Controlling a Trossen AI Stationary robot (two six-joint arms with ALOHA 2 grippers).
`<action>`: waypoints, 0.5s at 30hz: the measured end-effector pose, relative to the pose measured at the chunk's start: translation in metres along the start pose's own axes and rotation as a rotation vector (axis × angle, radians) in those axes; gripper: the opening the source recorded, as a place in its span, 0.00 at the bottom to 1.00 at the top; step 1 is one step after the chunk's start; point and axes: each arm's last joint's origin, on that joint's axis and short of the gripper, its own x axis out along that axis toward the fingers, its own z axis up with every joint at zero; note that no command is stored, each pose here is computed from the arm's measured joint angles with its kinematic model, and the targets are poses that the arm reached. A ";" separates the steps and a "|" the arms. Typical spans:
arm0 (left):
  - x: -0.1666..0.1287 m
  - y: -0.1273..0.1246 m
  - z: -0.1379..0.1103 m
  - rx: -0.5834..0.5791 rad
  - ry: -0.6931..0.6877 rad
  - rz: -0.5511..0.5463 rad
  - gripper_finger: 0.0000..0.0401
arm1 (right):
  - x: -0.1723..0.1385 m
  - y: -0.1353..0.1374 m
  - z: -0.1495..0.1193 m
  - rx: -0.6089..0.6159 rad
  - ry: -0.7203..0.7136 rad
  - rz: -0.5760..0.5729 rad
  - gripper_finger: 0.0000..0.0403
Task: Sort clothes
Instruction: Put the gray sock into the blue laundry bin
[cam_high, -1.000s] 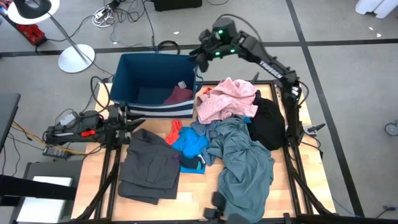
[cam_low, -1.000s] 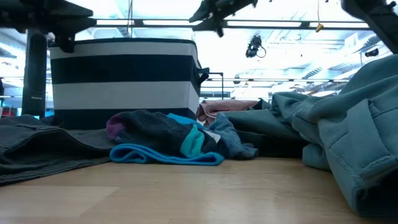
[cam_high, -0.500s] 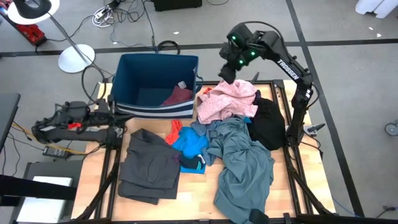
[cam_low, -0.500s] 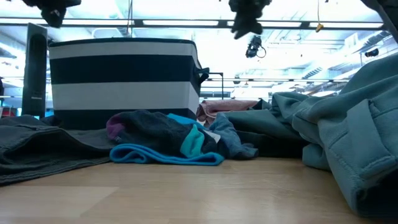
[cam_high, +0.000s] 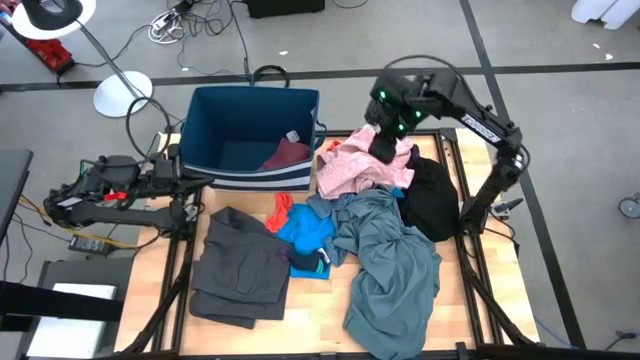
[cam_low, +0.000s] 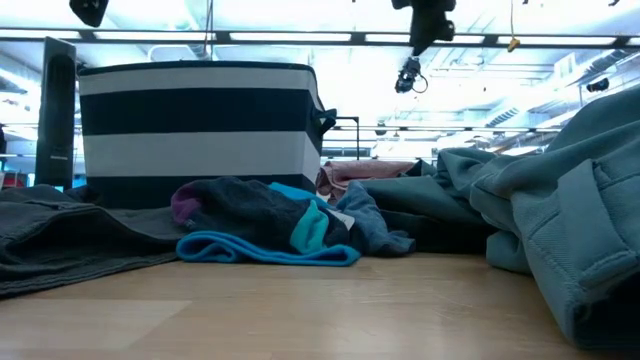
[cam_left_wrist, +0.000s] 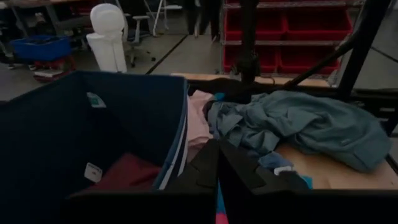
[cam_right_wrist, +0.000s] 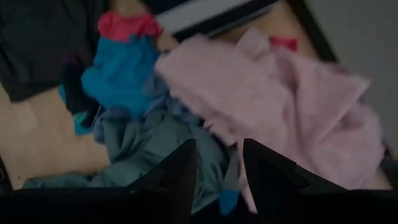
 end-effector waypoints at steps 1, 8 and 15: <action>0.001 0.000 0.000 0.001 0.006 0.000 0.04 | 0.003 0.003 -0.007 0.005 0.006 0.004 0.33; 0.010 -0.002 0.001 0.007 0.042 0.001 0.04 | 0.034 0.023 -0.070 0.116 -0.028 0.059 0.33; 0.024 -0.005 0.009 -0.090 0.081 0.030 0.04 | 0.037 0.037 -0.116 0.278 -0.020 0.112 0.32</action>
